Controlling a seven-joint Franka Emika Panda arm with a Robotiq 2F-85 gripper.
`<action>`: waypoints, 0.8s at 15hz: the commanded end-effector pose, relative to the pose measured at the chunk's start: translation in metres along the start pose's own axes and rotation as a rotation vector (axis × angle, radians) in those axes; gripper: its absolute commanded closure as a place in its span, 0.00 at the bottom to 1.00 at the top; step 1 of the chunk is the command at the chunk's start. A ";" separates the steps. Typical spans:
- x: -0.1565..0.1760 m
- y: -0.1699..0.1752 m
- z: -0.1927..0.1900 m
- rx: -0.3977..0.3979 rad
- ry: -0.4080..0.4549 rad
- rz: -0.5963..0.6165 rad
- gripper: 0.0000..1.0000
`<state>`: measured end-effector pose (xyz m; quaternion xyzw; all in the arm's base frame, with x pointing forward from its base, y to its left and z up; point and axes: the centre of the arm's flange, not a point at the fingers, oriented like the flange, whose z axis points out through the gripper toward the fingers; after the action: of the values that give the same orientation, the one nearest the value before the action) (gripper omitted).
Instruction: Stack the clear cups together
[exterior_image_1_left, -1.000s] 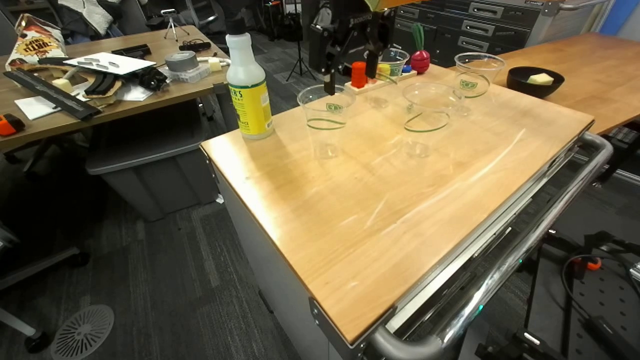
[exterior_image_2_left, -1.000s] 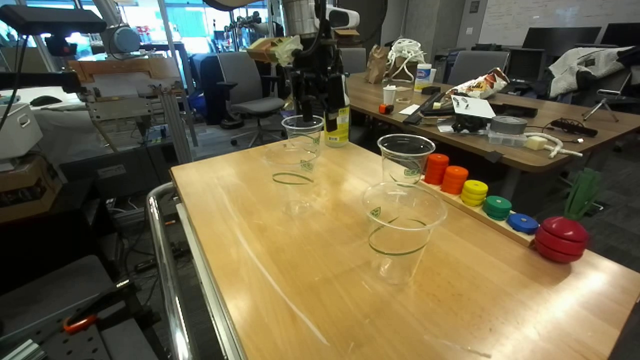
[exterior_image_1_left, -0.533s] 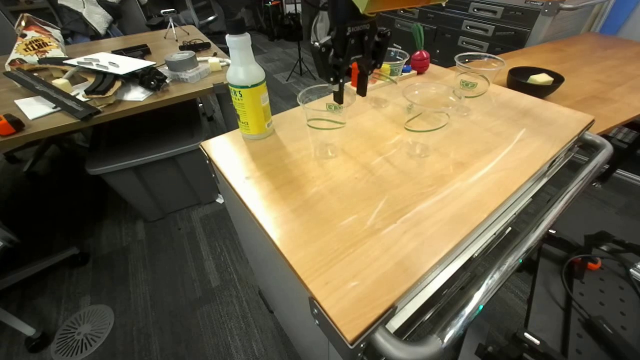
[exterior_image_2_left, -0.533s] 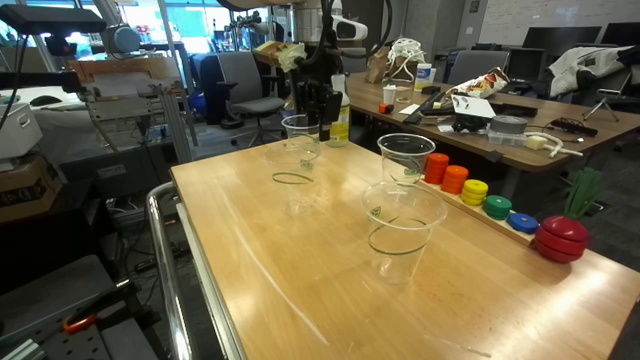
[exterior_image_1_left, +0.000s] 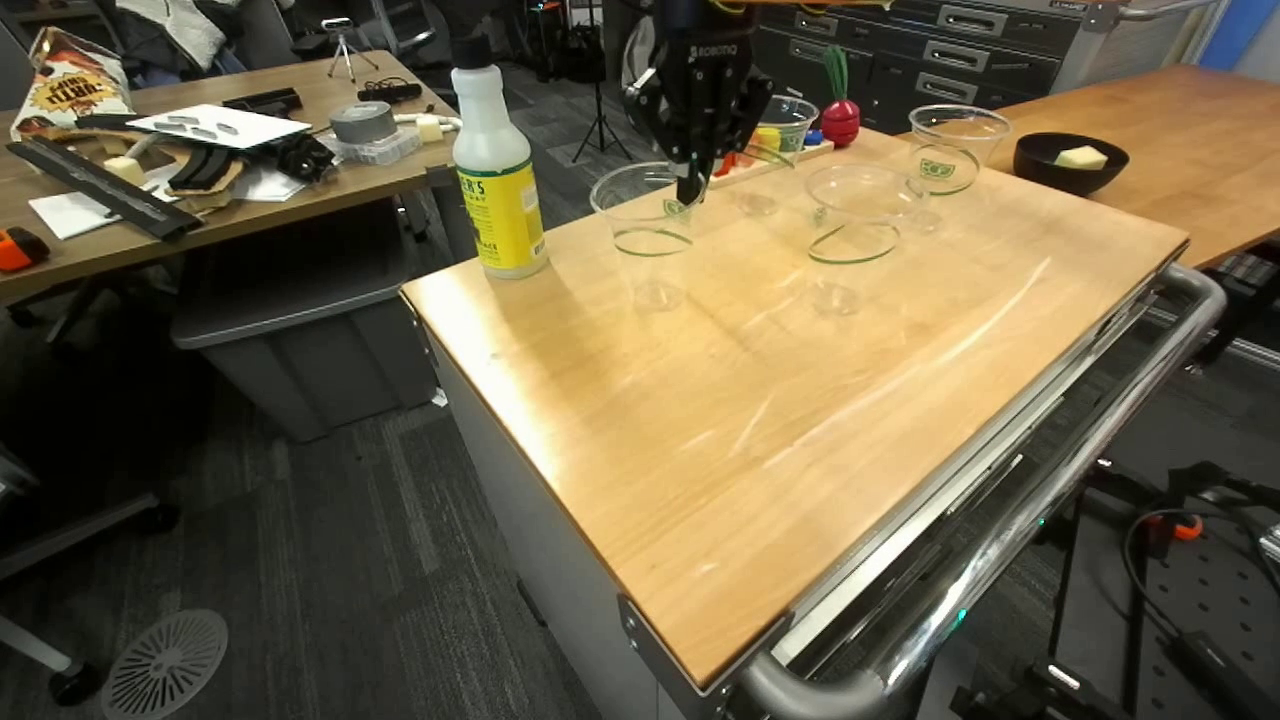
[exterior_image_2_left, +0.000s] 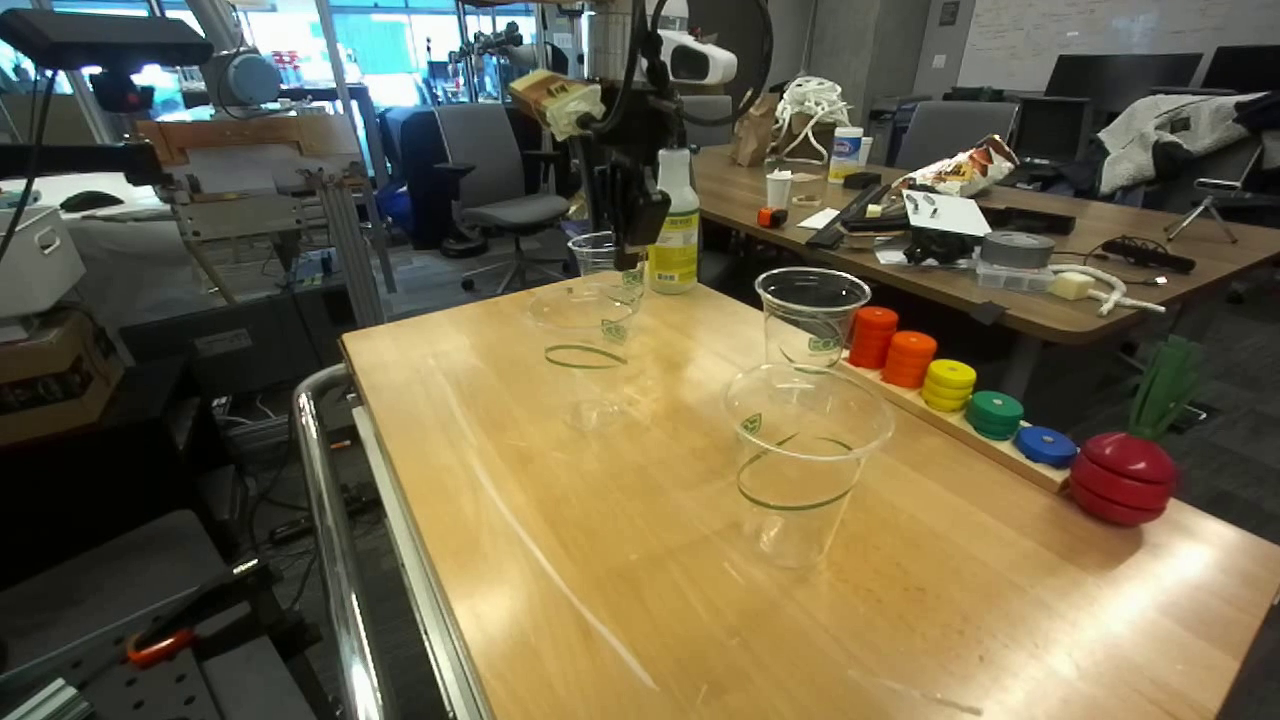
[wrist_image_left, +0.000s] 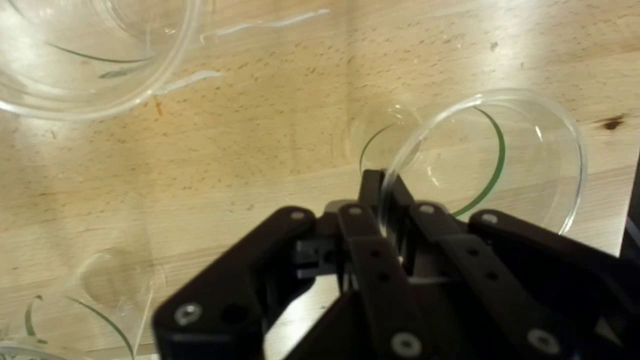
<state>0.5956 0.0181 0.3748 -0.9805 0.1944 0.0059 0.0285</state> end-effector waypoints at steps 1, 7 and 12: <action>0.006 0.010 -0.014 0.049 -0.020 0.053 0.93; 0.030 0.070 -0.071 0.179 -0.004 0.252 0.94; 0.036 0.140 -0.135 0.366 0.079 0.440 0.94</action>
<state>0.5885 -0.1058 0.4641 -0.9176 0.3633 -0.0347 0.1576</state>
